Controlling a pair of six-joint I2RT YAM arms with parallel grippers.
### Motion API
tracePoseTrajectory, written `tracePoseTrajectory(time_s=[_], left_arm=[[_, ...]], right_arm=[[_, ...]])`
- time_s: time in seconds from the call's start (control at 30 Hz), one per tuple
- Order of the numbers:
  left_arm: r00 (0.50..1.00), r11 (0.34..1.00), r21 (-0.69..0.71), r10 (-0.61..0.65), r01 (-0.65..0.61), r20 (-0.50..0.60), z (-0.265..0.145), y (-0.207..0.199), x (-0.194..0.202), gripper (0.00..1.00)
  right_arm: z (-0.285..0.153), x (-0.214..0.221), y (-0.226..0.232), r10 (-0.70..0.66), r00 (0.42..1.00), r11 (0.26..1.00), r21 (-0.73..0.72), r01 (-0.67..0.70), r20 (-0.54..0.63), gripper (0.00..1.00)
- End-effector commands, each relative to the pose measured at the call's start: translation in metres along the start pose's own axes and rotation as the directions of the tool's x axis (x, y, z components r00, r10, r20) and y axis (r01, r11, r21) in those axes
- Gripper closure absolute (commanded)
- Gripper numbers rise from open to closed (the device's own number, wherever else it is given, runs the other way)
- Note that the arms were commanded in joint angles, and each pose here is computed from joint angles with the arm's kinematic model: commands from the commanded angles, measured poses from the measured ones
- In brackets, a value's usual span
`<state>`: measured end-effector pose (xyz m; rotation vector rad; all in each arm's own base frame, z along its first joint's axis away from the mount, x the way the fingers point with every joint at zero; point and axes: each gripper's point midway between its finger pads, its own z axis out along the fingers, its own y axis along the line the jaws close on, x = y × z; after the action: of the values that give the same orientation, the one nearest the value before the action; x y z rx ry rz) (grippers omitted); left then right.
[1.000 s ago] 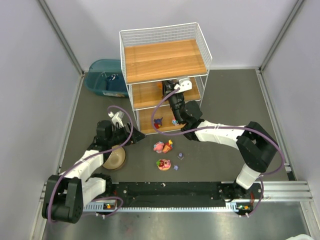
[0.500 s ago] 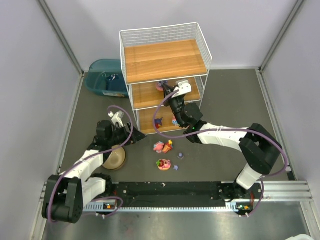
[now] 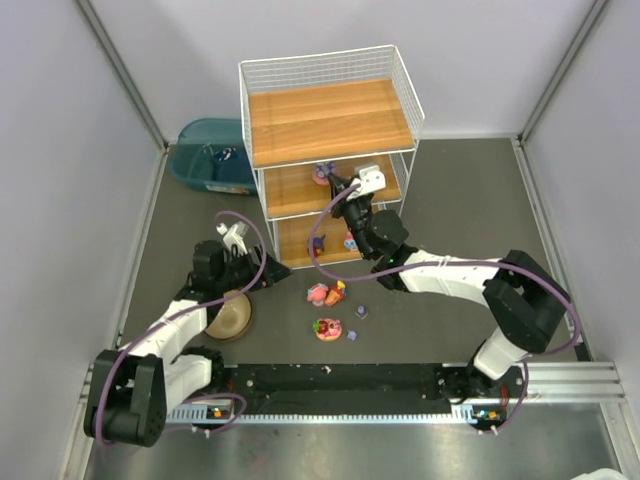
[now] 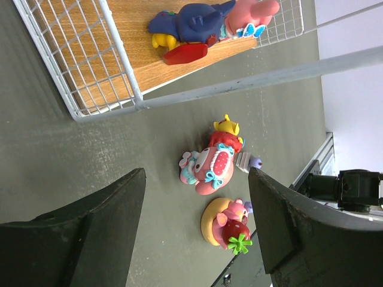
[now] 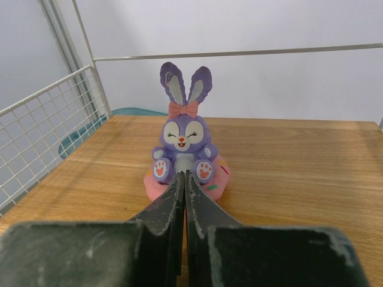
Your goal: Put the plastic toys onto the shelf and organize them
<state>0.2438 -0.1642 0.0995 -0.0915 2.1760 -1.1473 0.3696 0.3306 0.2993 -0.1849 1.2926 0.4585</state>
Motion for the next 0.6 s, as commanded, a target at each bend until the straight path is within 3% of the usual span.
tracePoseTrajectory(time_s=[0.0,0.43,0.53,0.57], left_arm=[[0.997,0.997,0.052,0.058,-0.06,0.043,0.0,-0.015,-0.016,0.25],[0.997,0.997,0.054,0.059,-0.061,0.046,-0.001,-0.016,-0.016,0.25],[0.997,0.997,0.053,0.057,-0.059,0.045,-0.001,-0.016,-0.016,0.25],[0.997,0.997,0.053,0.057,-0.059,0.045,-0.001,-0.016,-0.016,0.25]], right_arm=[[-0.005,-0.021,-0.002,0.023,0.999,1.0,0.007,-0.023,0.036,1.0],[-0.014,-0.042,0.003,-0.056,0.996,0.998,-0.024,0.058,0.069,1.0],[-0.014,-0.045,0.01,-0.1,0.992,0.993,-0.047,0.104,0.072,0.7],[-0.013,-0.045,0.012,-0.117,0.991,0.991,-0.055,0.12,0.067,0.51]])
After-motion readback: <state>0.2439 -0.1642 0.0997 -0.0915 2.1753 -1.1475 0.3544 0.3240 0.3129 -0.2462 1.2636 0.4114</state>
